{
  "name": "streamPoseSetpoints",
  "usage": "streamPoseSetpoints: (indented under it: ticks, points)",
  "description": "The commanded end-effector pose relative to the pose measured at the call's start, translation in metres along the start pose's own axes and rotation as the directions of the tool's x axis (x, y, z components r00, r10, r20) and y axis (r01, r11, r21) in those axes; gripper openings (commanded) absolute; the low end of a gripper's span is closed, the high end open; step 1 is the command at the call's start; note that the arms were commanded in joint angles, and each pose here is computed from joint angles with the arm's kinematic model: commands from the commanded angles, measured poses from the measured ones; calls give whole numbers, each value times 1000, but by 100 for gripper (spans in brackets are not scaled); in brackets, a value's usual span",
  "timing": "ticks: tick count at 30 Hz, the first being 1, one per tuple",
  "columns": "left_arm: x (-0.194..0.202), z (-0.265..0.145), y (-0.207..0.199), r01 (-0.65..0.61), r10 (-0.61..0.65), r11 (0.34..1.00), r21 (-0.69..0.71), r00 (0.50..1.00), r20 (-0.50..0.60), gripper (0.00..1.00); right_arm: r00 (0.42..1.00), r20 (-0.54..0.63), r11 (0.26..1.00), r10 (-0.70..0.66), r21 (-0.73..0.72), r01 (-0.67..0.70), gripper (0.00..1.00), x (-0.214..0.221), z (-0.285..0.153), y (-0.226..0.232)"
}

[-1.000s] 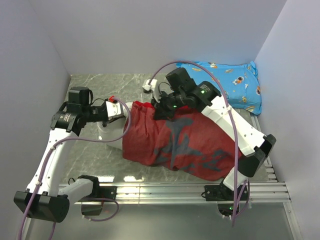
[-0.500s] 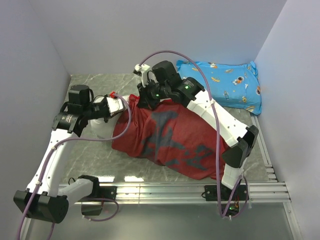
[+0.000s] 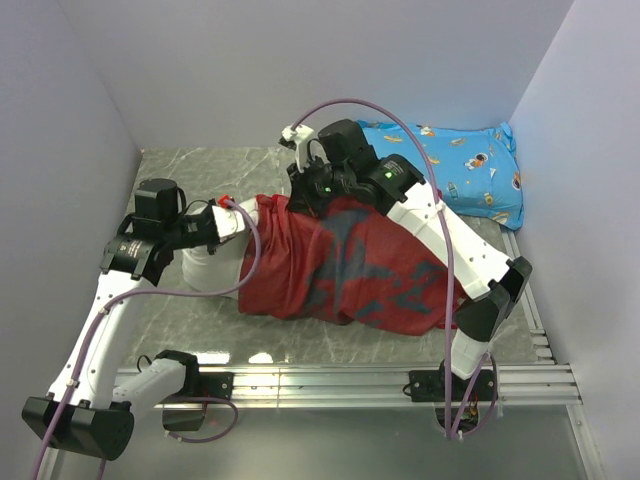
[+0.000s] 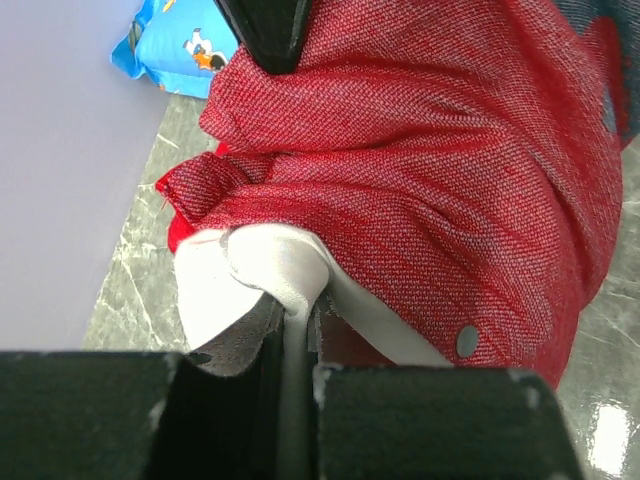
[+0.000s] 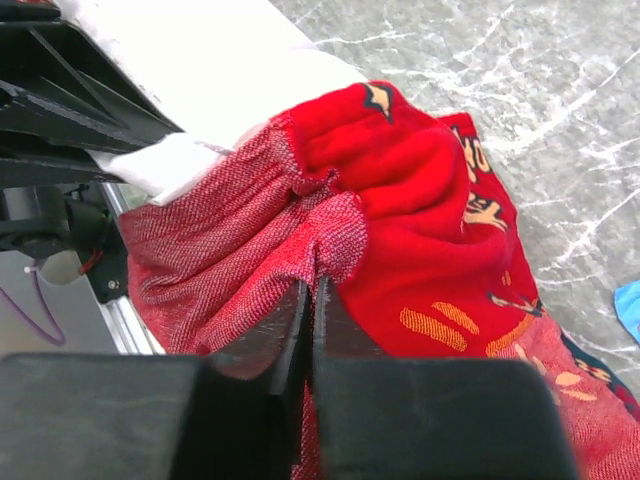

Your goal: Put the pillow into the pillowcase

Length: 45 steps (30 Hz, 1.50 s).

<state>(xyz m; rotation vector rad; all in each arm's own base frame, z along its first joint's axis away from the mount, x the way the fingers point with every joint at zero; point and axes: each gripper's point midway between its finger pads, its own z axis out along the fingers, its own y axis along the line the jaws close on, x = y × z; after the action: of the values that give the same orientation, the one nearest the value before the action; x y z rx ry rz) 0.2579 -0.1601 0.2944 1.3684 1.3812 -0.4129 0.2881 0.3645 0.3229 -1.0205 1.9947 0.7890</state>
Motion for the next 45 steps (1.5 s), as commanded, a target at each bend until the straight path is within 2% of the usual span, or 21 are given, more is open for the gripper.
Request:
streamPoseSetpoints:
  ticks: [1, 3, 4, 5, 6, 7, 8, 9, 15, 18, 20, 22, 26, 28, 30, 33, 36, 37, 39, 40, 45]
  points:
    - [-30, 6, -25, -34, 15, 991, 129, 990, 143, 0, 952, 290, 992, -98, -47, 116, 0, -83, -40, 25]
    - [-30, 7, -24, -39, 20, 991, 131, 989, 145, 0, 948, 306, 991, -83, -72, 110, 0, -88, -40, 29]
    - [-31, 7, -23, -43, 24, 991, 130, 989, 147, 0, 944, 320, 991, -76, -77, 105, 7, -92, -42, 31]
    - [-31, 8, -22, -42, 22, 990, 133, 989, 149, 0, 941, 334, 992, -56, -86, 90, 26, -96, -42, 34]
    - [-31, 8, -22, -43, 24, 990, 131, 989, 149, 0, 941, 336, 993, -51, -85, 84, 27, -97, -41, 32]
    - [-33, 8, -20, -52, 32, 990, 129, 988, 151, 0, 937, 342, 992, -65, -82, 99, 26, -100, -43, 33]
    - [-32, 9, -20, -47, 27, 990, 134, 989, 145, 0, 943, 326, 992, -68, -82, 100, 5, -98, -37, 31]
    - [-32, 9, -19, -50, 31, 990, 133, 989, 144, 0, 951, 301, 993, -65, -77, 92, 0, -92, -34, 28]
    - [-31, 9, -18, -62, 43, 990, 129, 989, 143, 0, 958, 270, 991, -91, -70, 114, 0, -80, -33, 25]
    - [-30, 8, -19, -72, 54, 989, 132, 990, 132, 0, 967, 205, 987, -150, -24, 158, 31, -68, -44, 12]
    - [-29, 6, -21, -80, 63, 988, 131, 990, 129, 0, 972, 138, 982, -191, 10, 191, 61, -51, -61, -15]
    - [-27, 5, -23, -91, 74, 987, 130, 989, 128, 0, 973, 82, 976, -214, 58, 210, 74, -35, -75, -48]
    - [-26, 7, -23, -87, 70, 987, 136, 989, 128, 0, 972, -90, 976, -216, 2, 217, 79, 16, -84, -62]
    - [-26, 8, -21, -88, 70, 987, 134, 989, 129, 0, 965, -119, 972, -232, -58, 226, 79, 29, -82, -55]
    - [-27, 9, -19, -80, 62, 988, 132, 989, 132, 0, 965, -141, 974, -220, -90, 209, 77, 37, -81, -50]
    - [-30, 9, -15, -81, 64, 988, 129, 989, 134, 0, 966, -149, 973, -212, -128, 193, 66, 39, -81, -45]
    - [-26, 11, -16, -80, 63, 988, 136, 990, 122, 0, 964, -170, 970, -203, -169, 174, 50, 46, -79, -39]
    - [-25, 11, -16, -80, 64, 988, 135, 991, 121, 0, 964, -170, 968, -204, -180, 173, 34, 47, -80, -36]
    - [-25, 11, -16, -80, 64, 988, 133, 990, 122, 0, 968, -148, 969, -200, -177, 173, 19, 42, -82, -35]
    - [-25, 11, -17, -79, 63, 988, 134, 990, 123, 0, 971, -132, 969, -199, -174, 175, 3, 37, -83, -34]
    - [-29, 12, -12, -85, 67, 989, 123, 988, 140, 0, 982, 64, 970, -176, -161, 184, 0, -22, -89, -11]
